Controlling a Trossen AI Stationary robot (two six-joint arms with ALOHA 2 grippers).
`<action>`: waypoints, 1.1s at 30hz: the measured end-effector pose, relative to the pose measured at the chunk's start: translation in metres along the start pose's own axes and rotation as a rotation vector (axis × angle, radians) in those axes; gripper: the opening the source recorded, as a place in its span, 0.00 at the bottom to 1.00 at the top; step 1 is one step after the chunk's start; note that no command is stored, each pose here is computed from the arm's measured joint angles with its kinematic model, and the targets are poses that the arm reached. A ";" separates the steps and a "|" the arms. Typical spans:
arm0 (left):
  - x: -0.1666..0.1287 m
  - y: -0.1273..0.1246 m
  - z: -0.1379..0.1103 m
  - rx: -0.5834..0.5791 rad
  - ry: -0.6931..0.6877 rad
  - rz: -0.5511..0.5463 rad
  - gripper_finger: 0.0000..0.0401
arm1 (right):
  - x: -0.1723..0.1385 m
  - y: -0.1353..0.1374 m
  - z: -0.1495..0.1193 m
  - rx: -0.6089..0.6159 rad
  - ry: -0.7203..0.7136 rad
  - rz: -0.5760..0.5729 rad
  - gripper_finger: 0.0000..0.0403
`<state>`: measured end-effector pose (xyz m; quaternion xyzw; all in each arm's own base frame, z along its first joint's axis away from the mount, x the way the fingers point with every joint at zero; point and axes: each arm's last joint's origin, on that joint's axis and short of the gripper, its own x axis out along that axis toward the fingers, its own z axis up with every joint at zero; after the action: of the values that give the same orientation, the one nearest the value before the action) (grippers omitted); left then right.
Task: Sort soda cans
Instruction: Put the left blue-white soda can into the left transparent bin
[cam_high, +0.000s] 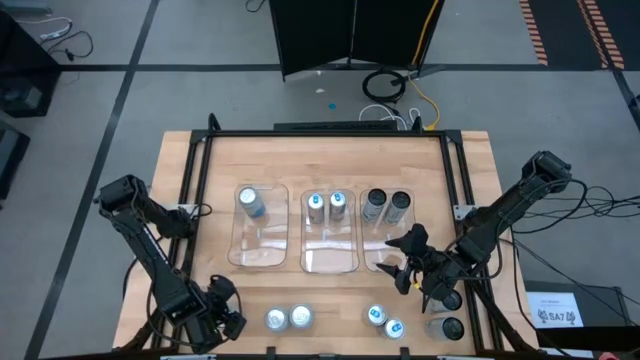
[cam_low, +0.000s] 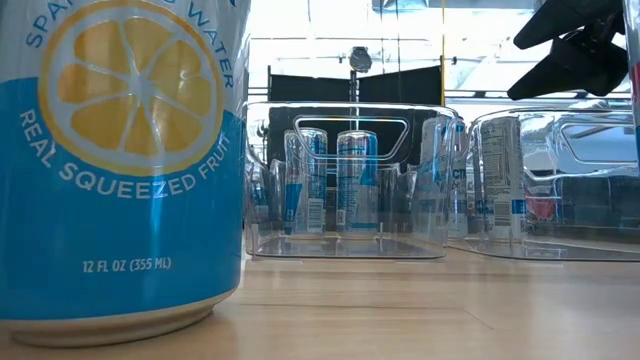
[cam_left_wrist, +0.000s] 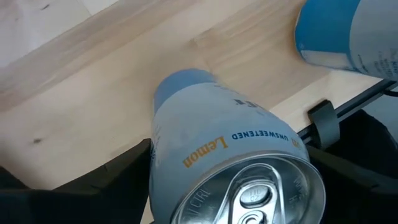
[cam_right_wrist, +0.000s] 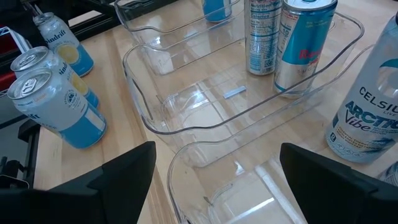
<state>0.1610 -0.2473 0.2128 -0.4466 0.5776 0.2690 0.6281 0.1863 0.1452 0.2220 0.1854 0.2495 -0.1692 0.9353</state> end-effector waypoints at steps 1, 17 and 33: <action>-0.001 0.000 0.000 -0.003 0.003 0.000 0.84 | 0.000 0.000 0.000 0.000 0.000 0.000 0.83; -0.045 0.014 0.014 0.046 -0.034 -0.099 0.84 | 0.000 0.000 0.000 -0.014 -0.001 0.002 0.83; -0.117 0.040 0.071 0.086 -0.231 -0.308 0.83 | 0.000 0.000 0.000 -0.021 -0.001 0.001 0.83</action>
<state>0.1393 -0.1463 0.3114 -0.4686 0.4373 0.1943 0.7425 0.1864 0.1453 0.2222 0.1756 0.2504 -0.1662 0.9375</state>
